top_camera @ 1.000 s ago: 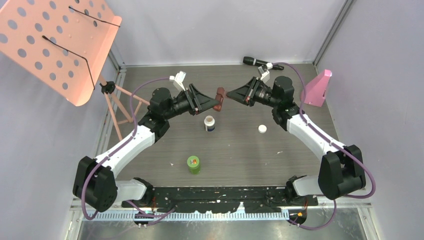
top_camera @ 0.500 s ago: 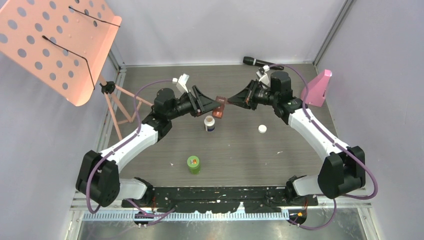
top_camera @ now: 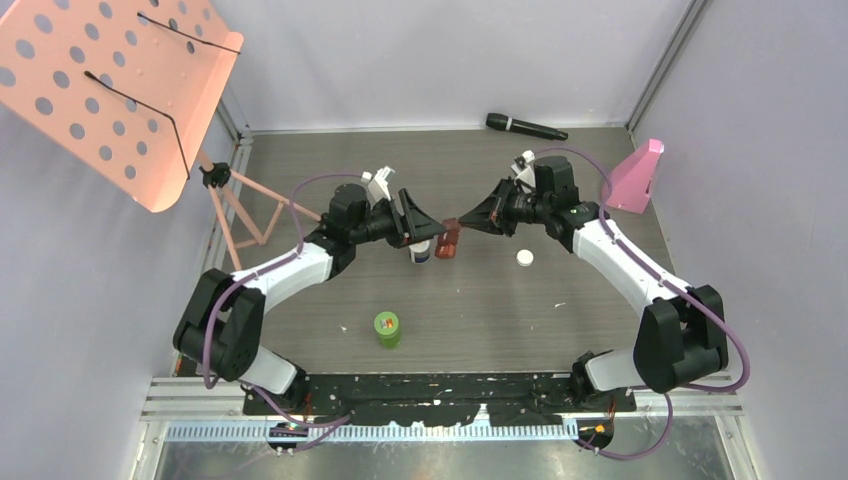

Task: Sort the pills into containers
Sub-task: Place the pill container at the center of the board.

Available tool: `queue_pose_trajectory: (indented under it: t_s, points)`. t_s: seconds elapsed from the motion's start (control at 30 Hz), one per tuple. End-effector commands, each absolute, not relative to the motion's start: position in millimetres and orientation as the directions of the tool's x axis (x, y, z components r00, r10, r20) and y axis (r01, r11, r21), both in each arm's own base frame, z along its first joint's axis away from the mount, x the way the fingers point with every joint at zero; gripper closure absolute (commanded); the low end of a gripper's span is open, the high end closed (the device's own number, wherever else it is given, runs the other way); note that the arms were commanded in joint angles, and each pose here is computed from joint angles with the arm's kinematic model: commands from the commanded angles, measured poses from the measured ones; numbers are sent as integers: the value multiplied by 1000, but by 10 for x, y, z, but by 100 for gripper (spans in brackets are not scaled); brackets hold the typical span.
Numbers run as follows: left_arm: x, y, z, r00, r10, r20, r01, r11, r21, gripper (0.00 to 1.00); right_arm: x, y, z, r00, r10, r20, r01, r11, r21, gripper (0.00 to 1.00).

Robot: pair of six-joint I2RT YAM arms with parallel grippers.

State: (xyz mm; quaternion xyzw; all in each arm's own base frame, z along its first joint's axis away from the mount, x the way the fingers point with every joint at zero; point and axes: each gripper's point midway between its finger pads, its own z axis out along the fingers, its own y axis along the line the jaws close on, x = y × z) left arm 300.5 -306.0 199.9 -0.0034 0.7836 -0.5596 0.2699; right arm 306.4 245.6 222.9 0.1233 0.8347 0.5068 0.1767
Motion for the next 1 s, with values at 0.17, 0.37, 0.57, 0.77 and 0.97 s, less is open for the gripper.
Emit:
queue_pose_trajectory:
  t_s: [0.17, 0.37, 0.57, 0.77, 0.97]
  points:
    - [3012, -3035, 1984, -807, -283, -519, 395, 394, -829, 37, 3081, 2418, 1949, -895, 377, -237, -21, 495, 868, 95]
    - [3029, -2915, 1978, -772, -263, -579, 413, 485, -771, 37, 3068, 2464, 1611, -910, 300, -286, -105, 501, 859, 94]
    - [3008, -2745, 1939, -740, -229, -632, 417, 581, -699, 37, 3039, 2524, 1296, -919, 212, -332, -195, 485, 852, 94]
    - [2969, -2642, 1904, -727, -208, -654, 414, 627, -660, 37, 2976, 2554, 958, -934, 126, -335, -239, 479, 845, 95]
    - [2948, -2628, 1868, -732, -209, -649, 408, 629, -662, 38, 2933, 2529, 658, -944, 101, -314, -224, 501, 836, 95]
